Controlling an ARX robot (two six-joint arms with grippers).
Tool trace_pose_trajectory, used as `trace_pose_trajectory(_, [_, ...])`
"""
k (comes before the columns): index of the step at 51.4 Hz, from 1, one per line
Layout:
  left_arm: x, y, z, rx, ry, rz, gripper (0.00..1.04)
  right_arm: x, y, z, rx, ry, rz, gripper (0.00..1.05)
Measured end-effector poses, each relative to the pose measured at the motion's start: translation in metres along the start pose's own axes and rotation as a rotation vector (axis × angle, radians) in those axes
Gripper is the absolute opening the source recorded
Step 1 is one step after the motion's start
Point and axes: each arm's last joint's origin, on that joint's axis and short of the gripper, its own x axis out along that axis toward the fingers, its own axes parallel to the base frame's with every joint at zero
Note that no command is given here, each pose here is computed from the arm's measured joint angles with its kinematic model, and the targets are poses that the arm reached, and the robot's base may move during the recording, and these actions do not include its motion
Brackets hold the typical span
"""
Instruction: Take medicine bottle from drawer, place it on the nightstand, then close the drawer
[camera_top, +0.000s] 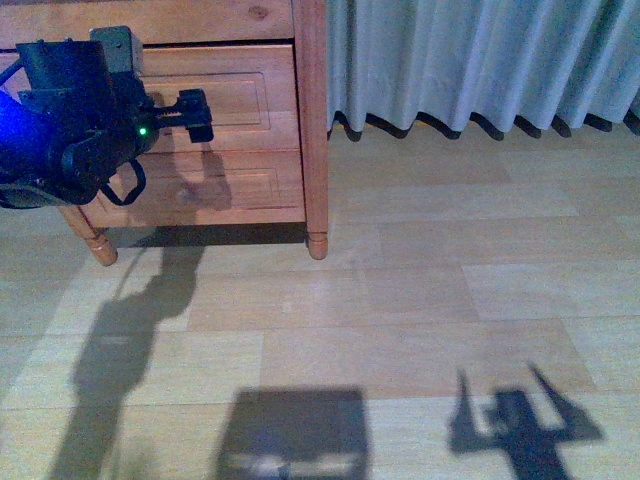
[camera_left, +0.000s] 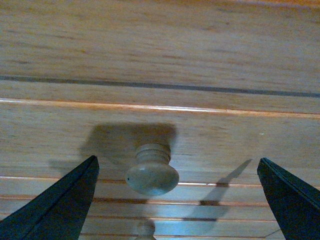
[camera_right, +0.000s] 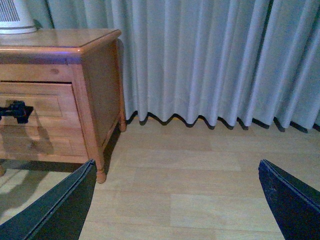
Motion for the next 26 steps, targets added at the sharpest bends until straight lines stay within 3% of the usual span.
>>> trace_pose_trajectory(8, [0.000, 0.007, -0.002, 0.006, -0.007, -0.002, 0.98, 0.000, 0.000, 0.000, 0.000, 0.000, 0.000, 0.98])
trace_pose_trajectory(26, [0.000, 0.019, -0.003, 0.031, -0.025, -0.024, 0.43, 0.000, 0.000, 0.000, 0.000, 0.000, 0.000, 0.98])
